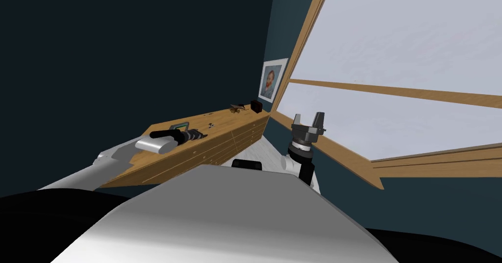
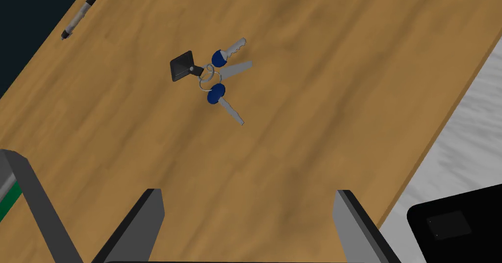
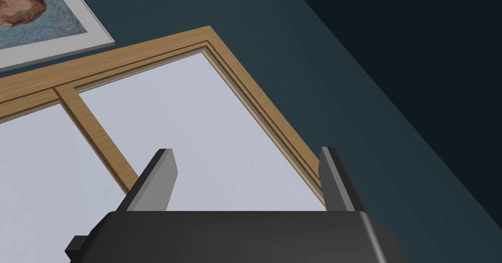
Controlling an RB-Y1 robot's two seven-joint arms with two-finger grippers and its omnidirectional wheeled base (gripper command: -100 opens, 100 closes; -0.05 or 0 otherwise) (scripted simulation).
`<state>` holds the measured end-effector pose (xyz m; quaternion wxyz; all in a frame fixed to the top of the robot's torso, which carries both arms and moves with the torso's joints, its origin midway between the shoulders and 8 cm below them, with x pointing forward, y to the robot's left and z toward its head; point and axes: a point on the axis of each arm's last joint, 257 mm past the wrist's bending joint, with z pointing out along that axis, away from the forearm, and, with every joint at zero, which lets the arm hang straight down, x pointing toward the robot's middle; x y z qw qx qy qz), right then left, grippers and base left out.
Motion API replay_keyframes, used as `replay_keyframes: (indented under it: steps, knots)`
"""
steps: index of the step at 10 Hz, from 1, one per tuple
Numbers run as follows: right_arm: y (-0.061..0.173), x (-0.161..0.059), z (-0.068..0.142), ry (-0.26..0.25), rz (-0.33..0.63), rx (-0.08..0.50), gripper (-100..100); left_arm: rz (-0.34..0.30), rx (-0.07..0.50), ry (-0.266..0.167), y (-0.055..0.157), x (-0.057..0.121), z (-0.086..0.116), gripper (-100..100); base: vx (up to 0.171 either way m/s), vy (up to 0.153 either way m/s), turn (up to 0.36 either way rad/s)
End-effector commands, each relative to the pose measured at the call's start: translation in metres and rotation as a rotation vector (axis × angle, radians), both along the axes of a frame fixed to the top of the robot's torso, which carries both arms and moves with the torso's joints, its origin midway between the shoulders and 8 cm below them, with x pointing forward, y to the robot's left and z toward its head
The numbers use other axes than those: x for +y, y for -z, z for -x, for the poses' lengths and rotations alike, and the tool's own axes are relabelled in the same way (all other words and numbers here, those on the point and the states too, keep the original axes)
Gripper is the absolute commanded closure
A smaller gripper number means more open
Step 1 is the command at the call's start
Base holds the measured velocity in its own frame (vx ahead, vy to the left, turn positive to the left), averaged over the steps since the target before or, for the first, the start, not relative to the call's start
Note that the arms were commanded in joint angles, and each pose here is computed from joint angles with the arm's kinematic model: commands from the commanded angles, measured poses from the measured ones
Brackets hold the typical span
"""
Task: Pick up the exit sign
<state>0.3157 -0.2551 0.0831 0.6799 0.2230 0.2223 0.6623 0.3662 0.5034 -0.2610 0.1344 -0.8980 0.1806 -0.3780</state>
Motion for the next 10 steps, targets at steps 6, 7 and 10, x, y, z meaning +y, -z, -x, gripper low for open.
replay_keyframes:
  steps: [6, 7, 10]
  knots:
    - [0.000, 0.000, 0.000, 0.000, 0.000, 0.000, 0, 0.107, 0.191, -0.205, 0.026, 0.040, 0.039, -100, 0.016, -0.005, -0.079]
    - [0.000, 0.000, 0.000, 0.000, 0.000, 0.000, 0, 0.128, 0.194, -0.233, 0.027, 0.040, 0.041, -100, 0.021, 0.002, -0.087]
    - [0.000, 0.000, 0.000, 0.000, 0.000, 0.000, 0, 0.166, 0.258, -0.335, 0.032, 0.057, 0.058, -100, 0.015, 0.003, -0.076]
